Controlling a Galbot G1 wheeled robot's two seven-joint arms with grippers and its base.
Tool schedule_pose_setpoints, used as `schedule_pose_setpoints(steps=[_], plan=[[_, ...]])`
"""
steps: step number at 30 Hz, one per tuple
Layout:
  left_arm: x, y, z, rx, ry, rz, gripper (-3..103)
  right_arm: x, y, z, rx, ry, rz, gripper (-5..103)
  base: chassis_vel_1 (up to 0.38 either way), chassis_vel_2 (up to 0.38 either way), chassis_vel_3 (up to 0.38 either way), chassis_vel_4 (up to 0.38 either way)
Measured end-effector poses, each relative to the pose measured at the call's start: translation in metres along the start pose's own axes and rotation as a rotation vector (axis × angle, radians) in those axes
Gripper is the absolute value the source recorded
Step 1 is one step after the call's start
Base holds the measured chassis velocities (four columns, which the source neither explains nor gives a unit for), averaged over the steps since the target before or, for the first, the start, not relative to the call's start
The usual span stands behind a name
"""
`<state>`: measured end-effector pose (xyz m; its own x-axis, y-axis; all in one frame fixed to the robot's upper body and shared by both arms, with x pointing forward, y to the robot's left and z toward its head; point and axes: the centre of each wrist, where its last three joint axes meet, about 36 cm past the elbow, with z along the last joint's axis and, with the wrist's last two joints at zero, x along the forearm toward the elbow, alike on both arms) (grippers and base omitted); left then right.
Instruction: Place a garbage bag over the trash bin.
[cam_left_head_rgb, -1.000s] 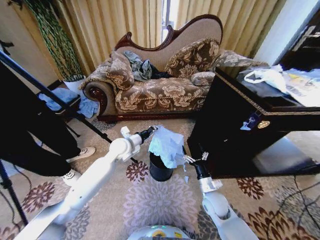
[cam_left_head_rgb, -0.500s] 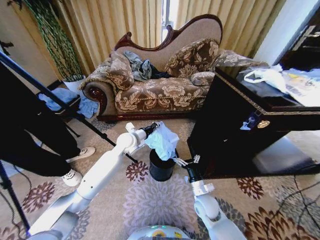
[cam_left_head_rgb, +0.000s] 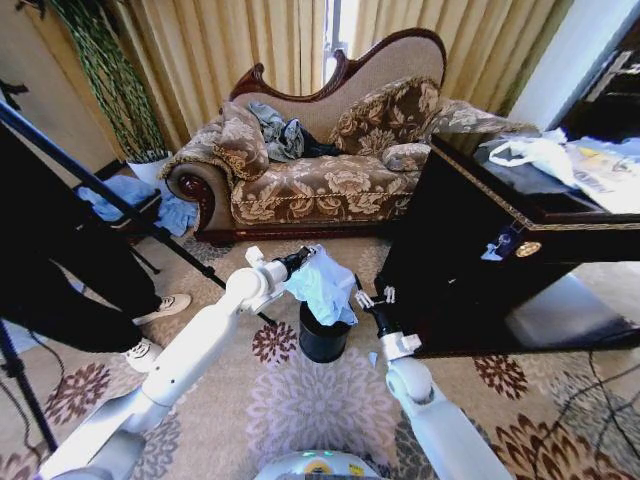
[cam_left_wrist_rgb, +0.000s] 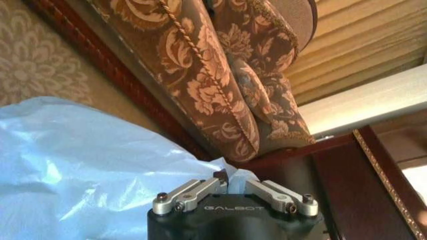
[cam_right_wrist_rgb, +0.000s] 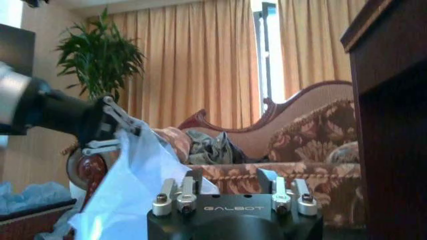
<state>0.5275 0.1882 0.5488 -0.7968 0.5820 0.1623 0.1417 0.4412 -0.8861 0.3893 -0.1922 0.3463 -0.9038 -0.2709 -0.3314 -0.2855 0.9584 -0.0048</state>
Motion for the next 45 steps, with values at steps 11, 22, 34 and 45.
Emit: schedule_pose_setpoints(steps=[11,22,34,45], plan=[[-0.009,-0.007,0.004,0.004,0.001,0.005,0,-0.001,0.001,-0.003,0.002,-0.052,0.011,12,0.000,0.000,0.000,0.000],[-0.025,-0.021,0.002,-0.014,0.013,0.025,0,-0.005,0.010,0.001,-0.046,-0.068,-0.057,0,0.000,0.000,0.000,0.000],[-0.014,-0.020,0.004,-0.026,0.021,0.024,0,-0.024,0.006,0.011,-0.066,-0.016,-0.100,0,0.000,0.000,0.000,0.000],[-0.019,-0.028,0.011,-0.027,0.041,0.047,0,-0.006,0.020,0.019,-0.079,0.016,-0.142,0,0.000,0.000,0.000,0.000]])
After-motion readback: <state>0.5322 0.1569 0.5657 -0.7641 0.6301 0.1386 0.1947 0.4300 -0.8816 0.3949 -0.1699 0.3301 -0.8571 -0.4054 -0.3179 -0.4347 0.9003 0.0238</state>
